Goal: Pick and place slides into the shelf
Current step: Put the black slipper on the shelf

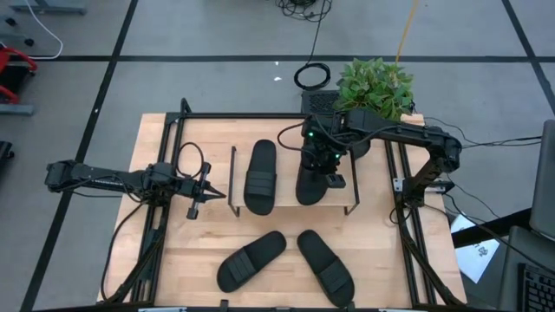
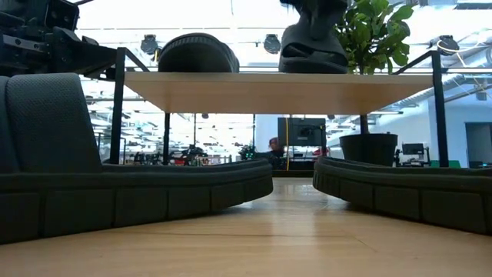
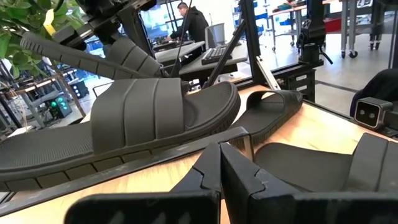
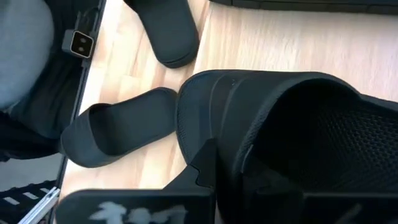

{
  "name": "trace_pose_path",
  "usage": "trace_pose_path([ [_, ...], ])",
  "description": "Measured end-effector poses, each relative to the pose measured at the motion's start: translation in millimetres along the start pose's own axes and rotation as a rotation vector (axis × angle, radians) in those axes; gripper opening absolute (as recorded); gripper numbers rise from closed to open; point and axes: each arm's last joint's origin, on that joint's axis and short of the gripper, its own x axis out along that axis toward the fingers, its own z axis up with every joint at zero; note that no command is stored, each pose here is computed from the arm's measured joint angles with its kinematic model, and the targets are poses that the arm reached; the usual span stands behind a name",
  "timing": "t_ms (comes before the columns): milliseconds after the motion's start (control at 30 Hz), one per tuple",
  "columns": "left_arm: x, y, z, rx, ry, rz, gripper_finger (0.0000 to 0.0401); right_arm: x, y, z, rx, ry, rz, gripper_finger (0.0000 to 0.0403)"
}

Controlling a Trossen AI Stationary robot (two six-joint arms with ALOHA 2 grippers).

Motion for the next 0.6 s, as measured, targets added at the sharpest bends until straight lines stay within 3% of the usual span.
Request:
trace_pose_path([
  [167, 0, 0, 0, 0.0, 0.001, 0.001, 0.0005, 10, -7, 4, -0.004, 0.037, -0.09, 0.0004],
  [400, 0, 0, -1, 0.003, 0.014, -0.003, 0.0005, 15, -12, 7, -0.031, 0.028, -0.102, 0.0006],
  [600, 0, -1, -3, 0.003, 0.032, -0.007, 0.0005, 14, -12, 9, -0.043, 0.015, -0.113, 0.0049],
])
